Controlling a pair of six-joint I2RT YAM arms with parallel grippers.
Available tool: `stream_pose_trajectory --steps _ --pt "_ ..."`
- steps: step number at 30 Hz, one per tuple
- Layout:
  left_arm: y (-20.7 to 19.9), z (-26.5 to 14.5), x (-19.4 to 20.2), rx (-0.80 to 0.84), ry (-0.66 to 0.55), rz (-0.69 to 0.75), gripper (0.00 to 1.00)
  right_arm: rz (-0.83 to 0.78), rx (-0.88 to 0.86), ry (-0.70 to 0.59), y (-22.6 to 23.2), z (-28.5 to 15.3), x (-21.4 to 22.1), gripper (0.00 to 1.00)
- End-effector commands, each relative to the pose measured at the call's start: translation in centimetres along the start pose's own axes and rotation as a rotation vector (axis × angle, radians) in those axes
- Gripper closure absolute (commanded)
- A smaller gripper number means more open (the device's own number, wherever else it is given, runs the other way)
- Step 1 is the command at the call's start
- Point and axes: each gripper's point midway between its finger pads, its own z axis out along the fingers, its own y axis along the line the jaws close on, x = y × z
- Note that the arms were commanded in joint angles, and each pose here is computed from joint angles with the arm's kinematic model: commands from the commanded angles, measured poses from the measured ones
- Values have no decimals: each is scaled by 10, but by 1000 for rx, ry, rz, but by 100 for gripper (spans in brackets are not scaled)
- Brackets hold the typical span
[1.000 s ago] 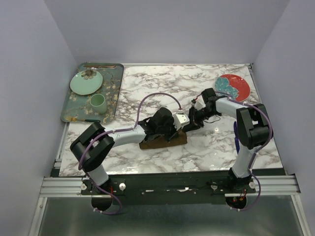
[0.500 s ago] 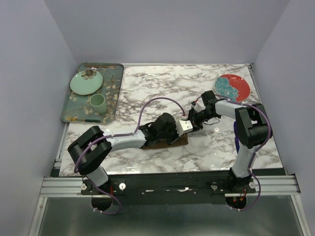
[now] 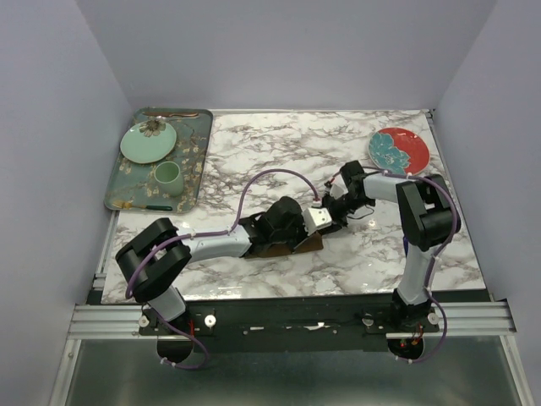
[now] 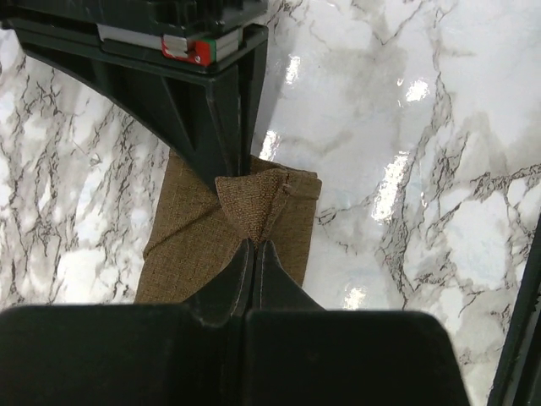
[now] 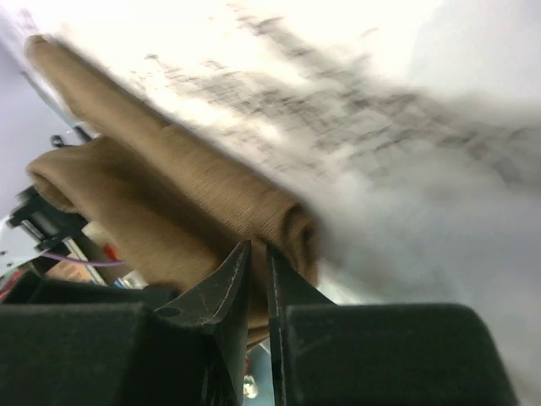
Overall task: Fold the napkin into a case and place the utensils inside
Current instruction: Stuff the top corner of the smaller-rectangle-folded napkin into the folded napkin.
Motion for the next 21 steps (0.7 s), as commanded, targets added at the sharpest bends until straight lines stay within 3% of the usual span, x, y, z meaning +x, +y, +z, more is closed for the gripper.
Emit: stream_pose_trajectory --steps 1,11,21 --pt "0 -2 -3 26 16 -140 100 -17 159 52 -38 10 3 79" --pt "3 -2 26 115 112 -472 100 -81 207 29 -45 6 -5 79" --pt "5 4 45 153 170 -608 100 -202 168 -20 -24 -4 -13 79"
